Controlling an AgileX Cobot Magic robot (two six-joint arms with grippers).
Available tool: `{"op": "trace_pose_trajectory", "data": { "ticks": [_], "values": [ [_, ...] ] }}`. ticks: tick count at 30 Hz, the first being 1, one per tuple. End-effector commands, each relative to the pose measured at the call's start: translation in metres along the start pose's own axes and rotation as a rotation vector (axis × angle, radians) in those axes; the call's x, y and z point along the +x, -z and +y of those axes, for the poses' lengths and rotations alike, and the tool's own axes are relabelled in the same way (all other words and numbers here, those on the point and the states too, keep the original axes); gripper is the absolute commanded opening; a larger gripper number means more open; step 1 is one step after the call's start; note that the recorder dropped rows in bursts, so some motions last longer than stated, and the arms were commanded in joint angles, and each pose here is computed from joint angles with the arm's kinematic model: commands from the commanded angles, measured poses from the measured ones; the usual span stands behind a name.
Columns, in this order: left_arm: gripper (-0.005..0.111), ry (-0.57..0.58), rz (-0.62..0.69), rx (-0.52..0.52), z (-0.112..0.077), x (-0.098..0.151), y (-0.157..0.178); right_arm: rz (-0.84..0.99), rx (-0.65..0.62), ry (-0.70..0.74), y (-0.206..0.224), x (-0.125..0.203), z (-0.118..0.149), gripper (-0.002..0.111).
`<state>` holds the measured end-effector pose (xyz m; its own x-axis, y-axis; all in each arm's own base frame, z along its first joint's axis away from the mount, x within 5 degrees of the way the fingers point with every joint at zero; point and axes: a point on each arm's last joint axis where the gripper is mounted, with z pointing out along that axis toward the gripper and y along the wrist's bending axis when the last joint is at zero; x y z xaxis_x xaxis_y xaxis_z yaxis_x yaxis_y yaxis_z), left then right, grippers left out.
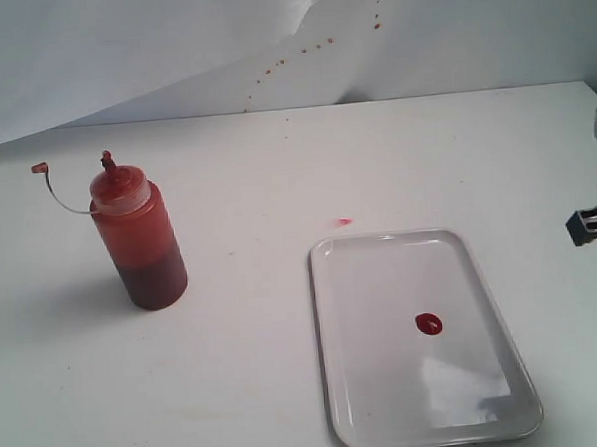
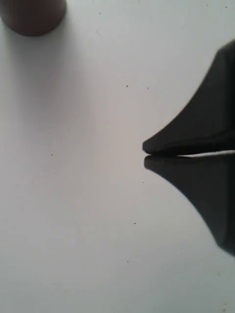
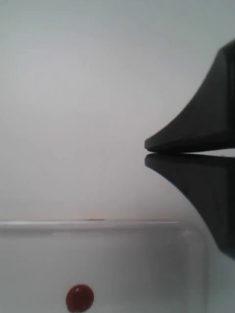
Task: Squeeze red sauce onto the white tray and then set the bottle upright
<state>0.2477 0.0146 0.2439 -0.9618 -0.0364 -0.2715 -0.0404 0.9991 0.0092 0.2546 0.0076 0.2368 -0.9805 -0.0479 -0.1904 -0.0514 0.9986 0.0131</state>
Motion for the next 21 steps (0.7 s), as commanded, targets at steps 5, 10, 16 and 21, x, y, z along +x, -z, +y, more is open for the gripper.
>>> {"op": "trace_pose_trajectory", "data": {
  "ticks": [5, 10, 16, 21],
  "values": [
    [0.0, -0.013, -0.158, -0.011, 0.001, 0.003, 0.033, -0.102, 0.041, 0.004, 0.025, 0.026, -0.007, 0.0],
    [0.0, -0.015, -0.337, -0.017, 0.001, 0.022, 0.08, -0.261, 0.049, 0.005, 0.068, 0.049, -0.005, 0.0],
    [0.0, -0.012, -0.674, -0.026, 0.0, 0.077, 0.154, -0.6, 0.067, 0.007, 0.135, 0.104, -0.001, 0.0],
    [0.0, -0.01, -1.012, -0.042, -0.001, 0.158, 0.208, -0.921, 0.089, 0.02, 0.178, 0.18, 0.004, 0.0]
  ]
}}
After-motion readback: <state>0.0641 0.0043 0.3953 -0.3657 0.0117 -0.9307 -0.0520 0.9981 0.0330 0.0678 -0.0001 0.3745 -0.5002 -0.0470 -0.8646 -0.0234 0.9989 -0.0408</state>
